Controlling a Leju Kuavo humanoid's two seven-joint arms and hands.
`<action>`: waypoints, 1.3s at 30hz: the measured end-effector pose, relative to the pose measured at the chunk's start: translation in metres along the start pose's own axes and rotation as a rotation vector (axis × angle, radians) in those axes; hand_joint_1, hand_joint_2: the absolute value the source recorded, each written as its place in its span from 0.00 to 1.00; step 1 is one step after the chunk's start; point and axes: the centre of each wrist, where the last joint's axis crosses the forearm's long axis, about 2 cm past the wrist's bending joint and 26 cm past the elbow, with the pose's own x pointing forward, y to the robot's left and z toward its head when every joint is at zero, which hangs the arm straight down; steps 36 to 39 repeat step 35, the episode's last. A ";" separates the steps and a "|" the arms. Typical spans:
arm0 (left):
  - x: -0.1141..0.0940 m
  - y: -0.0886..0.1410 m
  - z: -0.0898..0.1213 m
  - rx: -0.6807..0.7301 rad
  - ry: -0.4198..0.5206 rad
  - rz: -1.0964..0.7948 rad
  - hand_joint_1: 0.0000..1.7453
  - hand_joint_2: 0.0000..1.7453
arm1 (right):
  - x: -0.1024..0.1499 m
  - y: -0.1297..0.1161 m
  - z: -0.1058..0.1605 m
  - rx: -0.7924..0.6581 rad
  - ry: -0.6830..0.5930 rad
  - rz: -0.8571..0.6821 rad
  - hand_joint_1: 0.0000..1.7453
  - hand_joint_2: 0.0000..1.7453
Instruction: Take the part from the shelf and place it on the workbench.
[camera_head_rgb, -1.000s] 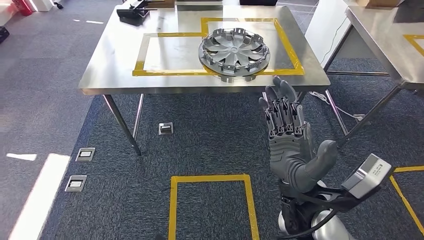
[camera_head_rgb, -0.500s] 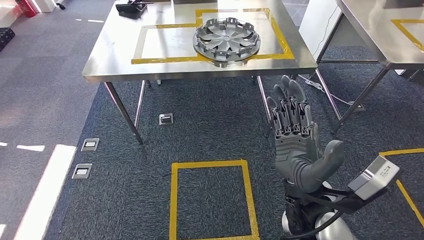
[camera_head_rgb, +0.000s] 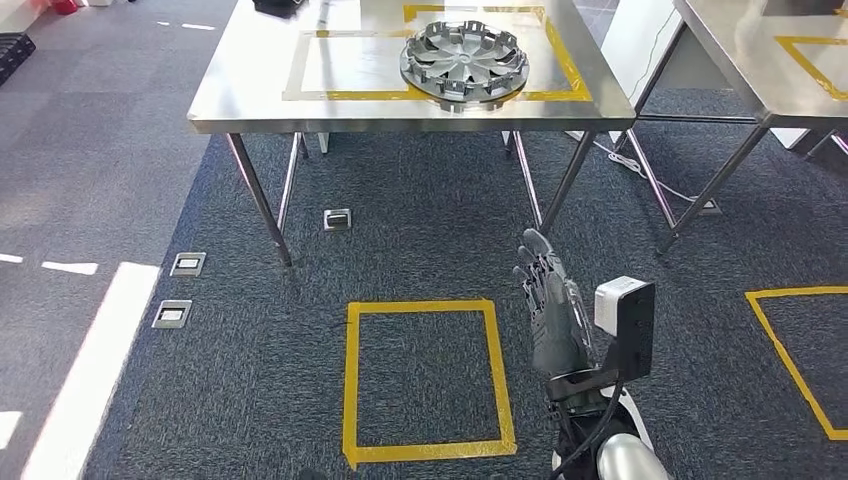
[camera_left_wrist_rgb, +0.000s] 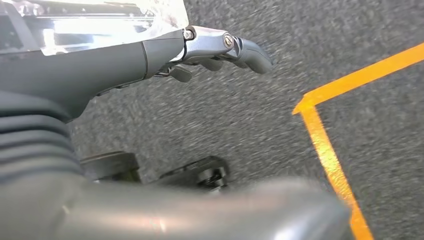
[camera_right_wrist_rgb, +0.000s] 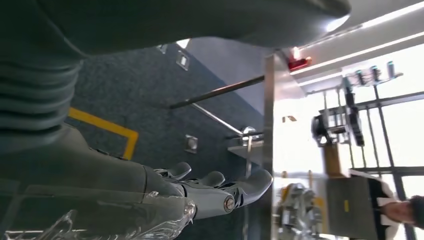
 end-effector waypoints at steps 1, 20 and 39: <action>0.000 0.000 0.000 0.001 0.004 0.001 0.00 1.00 | -0.009 -0.002 0.002 -0.015 0.046 -0.001 0.00 1.00; -0.002 -0.002 0.002 0.036 0.053 0.021 0.00 1.00 | -0.235 -0.045 0.142 -0.205 1.358 -0.119 0.00 1.00; -0.002 -0.002 0.002 0.040 0.064 0.042 0.00 0.33 | -0.262 -0.067 0.182 -0.309 1.509 0.067 0.00 0.33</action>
